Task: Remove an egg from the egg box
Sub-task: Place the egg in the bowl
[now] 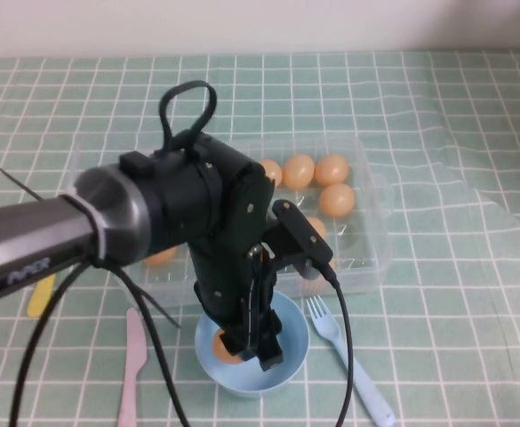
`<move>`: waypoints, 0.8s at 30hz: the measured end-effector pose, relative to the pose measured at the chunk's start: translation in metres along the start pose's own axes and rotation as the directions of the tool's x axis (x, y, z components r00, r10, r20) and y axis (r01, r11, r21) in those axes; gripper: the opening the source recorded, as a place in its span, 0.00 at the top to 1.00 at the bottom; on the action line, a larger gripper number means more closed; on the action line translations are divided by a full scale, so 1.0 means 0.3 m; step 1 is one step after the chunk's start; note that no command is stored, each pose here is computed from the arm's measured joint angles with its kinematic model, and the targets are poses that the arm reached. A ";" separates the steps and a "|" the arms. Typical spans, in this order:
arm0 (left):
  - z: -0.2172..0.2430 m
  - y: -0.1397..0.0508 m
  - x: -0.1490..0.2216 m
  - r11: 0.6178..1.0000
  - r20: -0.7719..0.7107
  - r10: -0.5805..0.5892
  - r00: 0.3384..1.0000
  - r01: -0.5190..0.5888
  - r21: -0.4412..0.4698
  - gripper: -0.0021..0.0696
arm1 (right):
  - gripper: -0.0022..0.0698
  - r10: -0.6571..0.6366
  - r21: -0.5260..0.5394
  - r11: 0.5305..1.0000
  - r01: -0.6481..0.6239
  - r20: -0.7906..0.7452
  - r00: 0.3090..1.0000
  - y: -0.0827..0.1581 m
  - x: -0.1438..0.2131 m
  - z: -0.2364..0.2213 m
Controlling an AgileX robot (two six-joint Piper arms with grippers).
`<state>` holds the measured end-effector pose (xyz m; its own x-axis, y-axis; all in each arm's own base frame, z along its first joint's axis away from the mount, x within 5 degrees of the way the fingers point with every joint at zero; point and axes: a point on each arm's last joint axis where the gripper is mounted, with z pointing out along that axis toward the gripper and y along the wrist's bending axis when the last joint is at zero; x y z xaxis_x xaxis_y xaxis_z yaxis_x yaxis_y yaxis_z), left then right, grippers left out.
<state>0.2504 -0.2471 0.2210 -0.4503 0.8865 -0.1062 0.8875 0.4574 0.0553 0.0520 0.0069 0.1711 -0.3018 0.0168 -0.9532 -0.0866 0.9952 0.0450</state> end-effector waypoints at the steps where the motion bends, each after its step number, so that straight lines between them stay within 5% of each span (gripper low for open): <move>1: 0.013 0.002 -0.003 1.000 -0.006 0.003 1.000 -0.003 -0.004 0.53 | 0.99 0.000 0.000 1.000 0.000 0.000 1.000 0.000 0.000 0.000; 13: 0.083 0.018 -0.017 0.999 -0.044 0.024 0.999 -0.025 -0.033 0.51 | 0.99 0.000 0.000 1.000 0.000 0.000 1.000 0.000 0.000 0.000; 19: 0.091 0.019 -0.020 0.999 -0.040 -0.015 0.999 0.013 -0.036 0.26 | 0.99 0.000 0.000 1.000 0.000 0.000 1.000 0.000 0.000 0.000; 24: 0.011 0.018 -0.011 0.998 0.023 -0.021 1.000 0.022 -0.055 0.20 | 0.99 0.000 0.000 1.000 0.000 0.000 1.000 0.000 0.000 0.000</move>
<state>0.2570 -0.2477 0.2185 -0.4663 0.8750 -0.1300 0.8707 0.4800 0.1073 0.0520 0.0069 0.1711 -0.3018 0.0168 -0.9532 -0.0866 0.9952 0.0450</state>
